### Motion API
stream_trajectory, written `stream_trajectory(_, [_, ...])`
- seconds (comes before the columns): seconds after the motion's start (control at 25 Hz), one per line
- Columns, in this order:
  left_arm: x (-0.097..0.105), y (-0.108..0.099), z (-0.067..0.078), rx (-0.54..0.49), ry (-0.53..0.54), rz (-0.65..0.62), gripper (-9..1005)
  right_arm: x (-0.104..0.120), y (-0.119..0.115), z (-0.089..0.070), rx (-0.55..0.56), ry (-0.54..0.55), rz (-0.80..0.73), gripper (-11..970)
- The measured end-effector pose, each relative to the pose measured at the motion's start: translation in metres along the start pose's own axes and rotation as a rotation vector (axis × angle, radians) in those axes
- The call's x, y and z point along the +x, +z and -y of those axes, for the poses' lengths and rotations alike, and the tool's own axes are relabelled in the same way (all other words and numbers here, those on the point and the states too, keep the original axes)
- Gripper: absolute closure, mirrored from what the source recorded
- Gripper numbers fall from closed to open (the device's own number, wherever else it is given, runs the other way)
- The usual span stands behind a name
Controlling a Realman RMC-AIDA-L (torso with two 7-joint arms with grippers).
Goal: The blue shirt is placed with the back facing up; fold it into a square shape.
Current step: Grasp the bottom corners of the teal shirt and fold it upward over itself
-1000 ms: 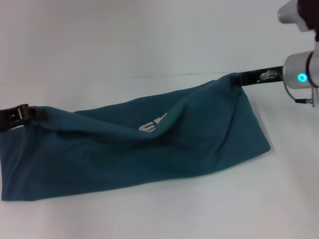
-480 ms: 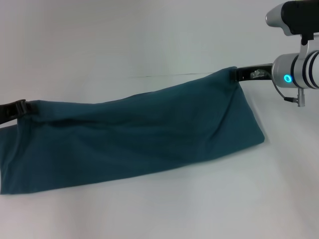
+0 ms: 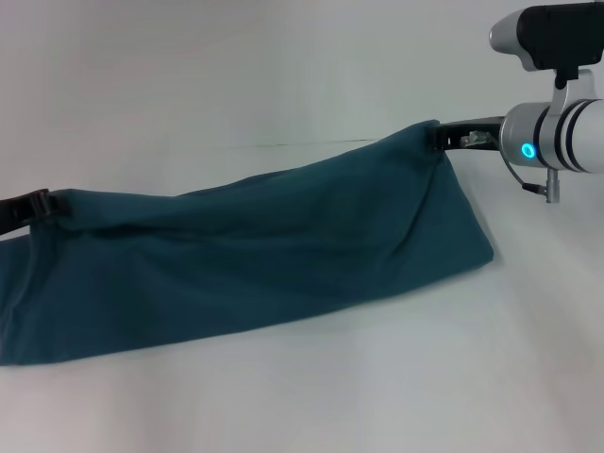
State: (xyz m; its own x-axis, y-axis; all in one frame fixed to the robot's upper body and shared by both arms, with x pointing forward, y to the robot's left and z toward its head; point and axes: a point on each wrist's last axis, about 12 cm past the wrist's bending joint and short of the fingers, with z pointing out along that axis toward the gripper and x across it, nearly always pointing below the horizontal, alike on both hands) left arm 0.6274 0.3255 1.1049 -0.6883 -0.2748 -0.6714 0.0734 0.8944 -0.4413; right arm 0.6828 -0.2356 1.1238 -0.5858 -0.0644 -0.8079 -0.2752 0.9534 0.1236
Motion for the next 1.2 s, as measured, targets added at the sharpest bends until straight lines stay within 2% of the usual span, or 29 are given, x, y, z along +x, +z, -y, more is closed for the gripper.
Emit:
stream_trajectory(0.52, [0.002, -0.007, -0.004, -0.028, -0.011, 0.053, 865, -0.003, 0.000, -0.002, -0.016, 0.019, 0.049, 878])
stream_trajectory(1.04, [0.011, -0.008, -0.012, -0.067, -0.025, 0.066, 806, -0.012, 0.008, -0.024, -0.029, -0.087, 0.074, 873])
stream_trajectory(1.2, [0.014, -0.008, -0.019, -0.106, -0.048, 0.091, 788, -0.018, 0.008, -0.024, -0.002, -0.070, 0.125, 872])
